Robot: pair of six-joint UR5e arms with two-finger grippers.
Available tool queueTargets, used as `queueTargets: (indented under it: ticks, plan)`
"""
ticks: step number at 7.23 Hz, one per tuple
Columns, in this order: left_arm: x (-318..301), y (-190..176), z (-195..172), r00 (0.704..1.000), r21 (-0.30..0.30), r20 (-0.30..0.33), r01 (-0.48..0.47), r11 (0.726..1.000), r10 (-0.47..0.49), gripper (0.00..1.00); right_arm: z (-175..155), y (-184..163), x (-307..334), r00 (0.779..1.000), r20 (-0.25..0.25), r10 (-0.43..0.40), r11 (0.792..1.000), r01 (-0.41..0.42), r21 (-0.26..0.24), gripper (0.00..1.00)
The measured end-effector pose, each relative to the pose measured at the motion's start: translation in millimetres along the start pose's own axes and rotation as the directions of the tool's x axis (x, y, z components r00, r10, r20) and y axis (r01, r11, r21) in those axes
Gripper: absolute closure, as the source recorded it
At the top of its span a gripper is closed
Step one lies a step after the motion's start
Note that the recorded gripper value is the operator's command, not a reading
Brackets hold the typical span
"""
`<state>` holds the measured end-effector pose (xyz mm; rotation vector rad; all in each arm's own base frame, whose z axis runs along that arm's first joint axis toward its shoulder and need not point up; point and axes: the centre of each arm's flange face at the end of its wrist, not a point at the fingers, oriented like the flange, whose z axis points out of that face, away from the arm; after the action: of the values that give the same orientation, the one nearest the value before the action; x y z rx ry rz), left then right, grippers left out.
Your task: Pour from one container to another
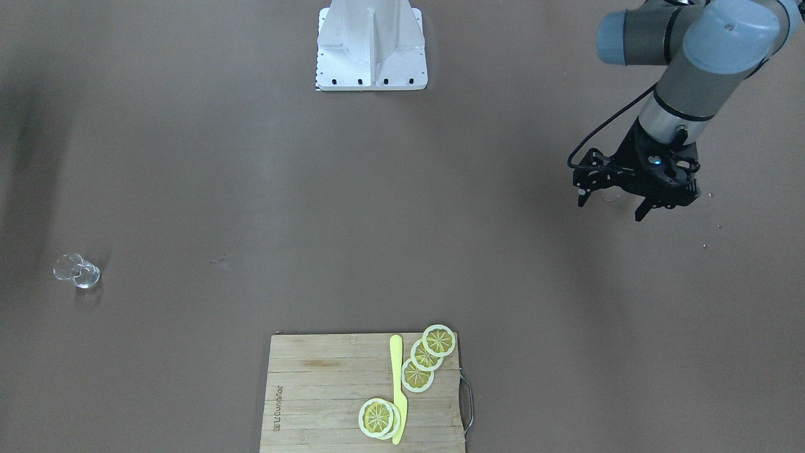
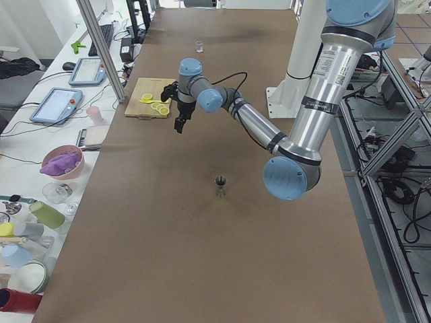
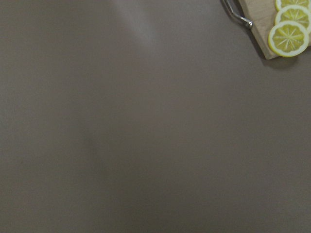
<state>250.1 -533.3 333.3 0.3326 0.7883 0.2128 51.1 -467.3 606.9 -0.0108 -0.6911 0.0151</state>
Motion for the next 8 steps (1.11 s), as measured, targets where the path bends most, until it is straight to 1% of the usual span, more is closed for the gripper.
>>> queueTargets:
  ticks: [2,3,4,5,7,8]
  plan:
    - [-53.8,-16.7,-32.6,1.000,0.026,0.000,0.024,0.999,-0.024,0.03,-7.6,9.9,-1.6,1.000,0.006,-0.001,1.000,0.001,0.010,0.00]
    - [-93.2,-22.3,-46.9,1.000,0.023,-0.013,0.024,0.999,-0.024,0.03,-6.8,13.1,-0.2,1.000,0.008,-0.003,1.000,0.003,0.012,0.00]
    - [-138.6,-19.0,-58.1,0.999,0.016,-0.021,0.025,1.000,-0.025,0.03,-6.1,16.0,1.2,1.000,0.011,-0.004,1.000,0.004,0.013,0.00]
    - [-182.2,-5.0,-66.3,0.999,0.009,-0.018,0.034,0.999,-0.034,0.03,-9.5,16.2,-1.0,1.000,0.015,-0.010,1.000,0.010,0.020,0.00]
    - [-255.6,38.9,-75.8,0.997,-0.016,0.000,0.082,0.997,-0.082,0.03,-18.9,15.4,-8.6,0.999,0.020,-0.026,0.999,0.025,0.039,0.00]
    - [-281.8,62.4,-77.9,0.993,-0.048,-0.004,0.114,0.992,-0.114,0.03,-22.8,16.5,-13.1,0.999,0.034,-0.032,0.999,0.030,0.045,0.00]
